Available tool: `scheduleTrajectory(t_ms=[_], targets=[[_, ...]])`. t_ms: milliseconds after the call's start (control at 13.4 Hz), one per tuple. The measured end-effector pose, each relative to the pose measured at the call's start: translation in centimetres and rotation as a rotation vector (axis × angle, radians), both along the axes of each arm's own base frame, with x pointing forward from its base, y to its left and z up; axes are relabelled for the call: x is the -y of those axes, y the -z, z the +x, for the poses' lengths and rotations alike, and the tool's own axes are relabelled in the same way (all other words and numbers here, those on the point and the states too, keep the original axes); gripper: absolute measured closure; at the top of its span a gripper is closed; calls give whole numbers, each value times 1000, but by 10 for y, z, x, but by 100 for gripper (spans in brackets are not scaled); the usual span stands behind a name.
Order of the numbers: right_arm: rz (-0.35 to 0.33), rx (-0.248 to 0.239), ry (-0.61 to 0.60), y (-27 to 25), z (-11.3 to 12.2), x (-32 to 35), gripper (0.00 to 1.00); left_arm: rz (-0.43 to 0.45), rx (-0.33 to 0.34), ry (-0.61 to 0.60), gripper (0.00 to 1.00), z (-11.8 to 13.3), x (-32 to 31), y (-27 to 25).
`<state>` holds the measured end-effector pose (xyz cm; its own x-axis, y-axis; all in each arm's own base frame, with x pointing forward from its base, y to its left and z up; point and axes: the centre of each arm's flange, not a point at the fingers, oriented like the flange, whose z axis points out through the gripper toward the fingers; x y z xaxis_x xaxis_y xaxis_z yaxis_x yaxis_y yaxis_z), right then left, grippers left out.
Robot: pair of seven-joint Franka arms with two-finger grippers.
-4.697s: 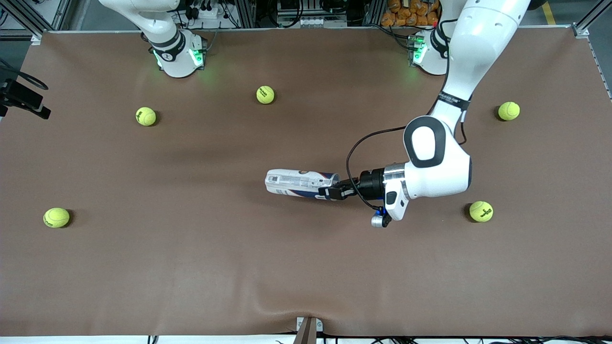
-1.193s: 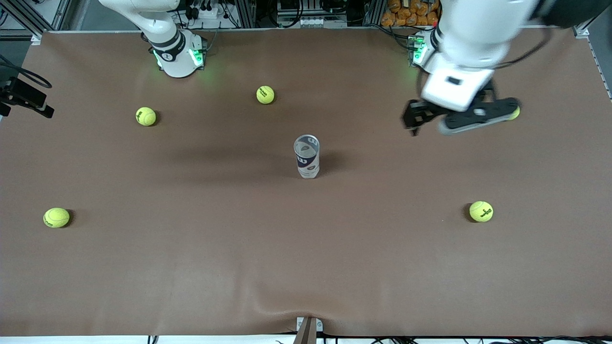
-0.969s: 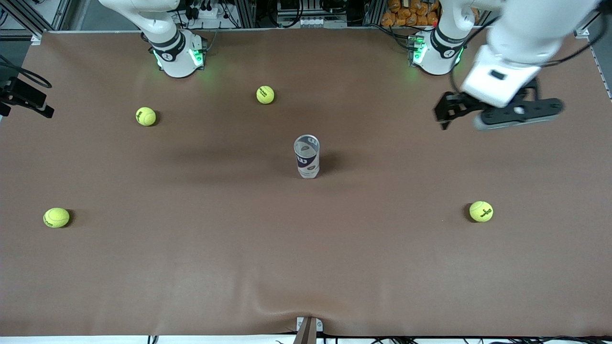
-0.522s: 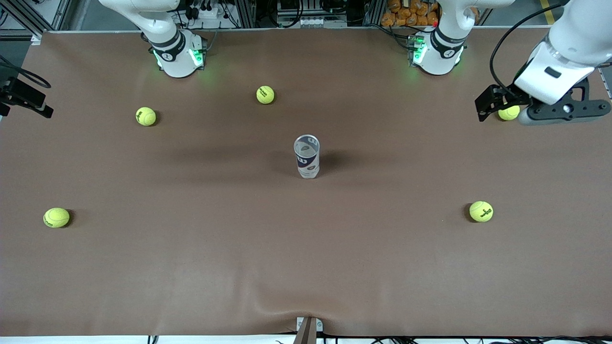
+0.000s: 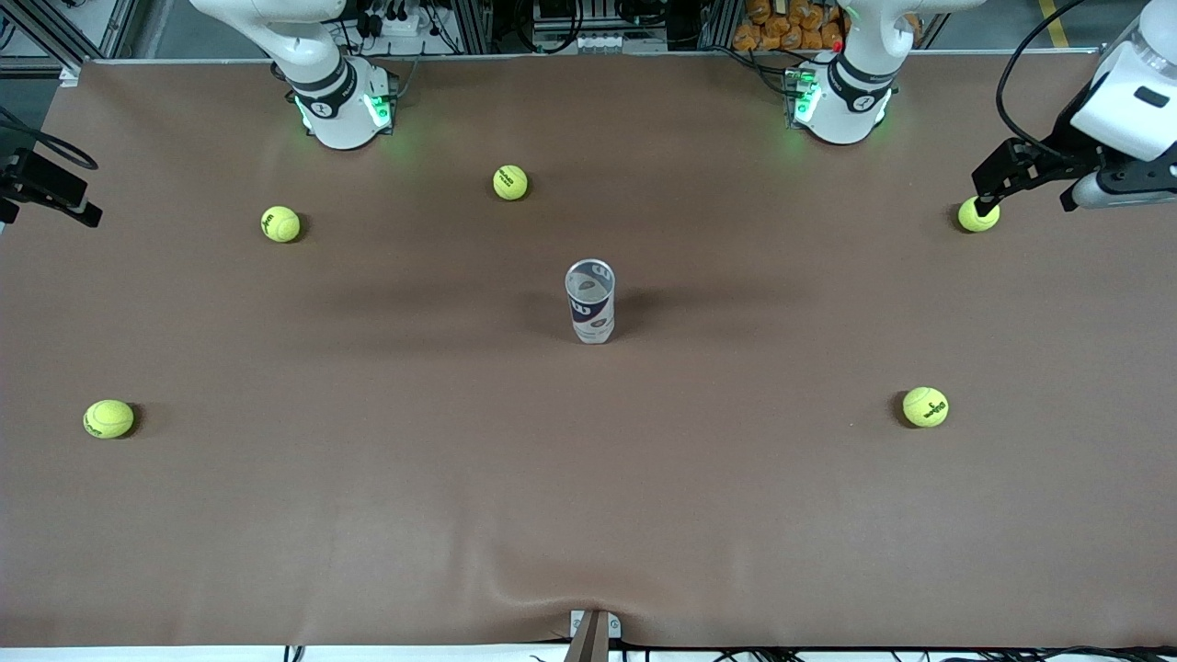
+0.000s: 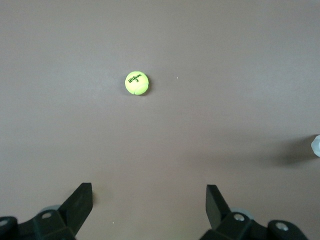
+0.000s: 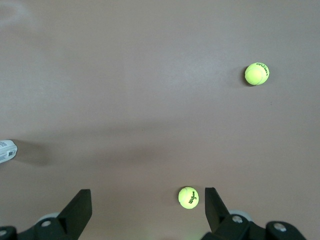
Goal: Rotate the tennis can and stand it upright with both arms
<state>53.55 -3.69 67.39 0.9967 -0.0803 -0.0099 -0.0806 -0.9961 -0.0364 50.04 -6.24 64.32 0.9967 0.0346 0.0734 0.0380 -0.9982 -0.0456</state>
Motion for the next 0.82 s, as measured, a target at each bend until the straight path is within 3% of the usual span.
scheduleTrajectory(t_ms=[522, 820], targets=[[0, -1, 0, 0, 0, 0, 0, -19, -34, -15, 0, 8, -5, -10], [1, -42, 1, 3, -5, 1, 0, -19, -43, -16, 0, 7, -6, -11]])
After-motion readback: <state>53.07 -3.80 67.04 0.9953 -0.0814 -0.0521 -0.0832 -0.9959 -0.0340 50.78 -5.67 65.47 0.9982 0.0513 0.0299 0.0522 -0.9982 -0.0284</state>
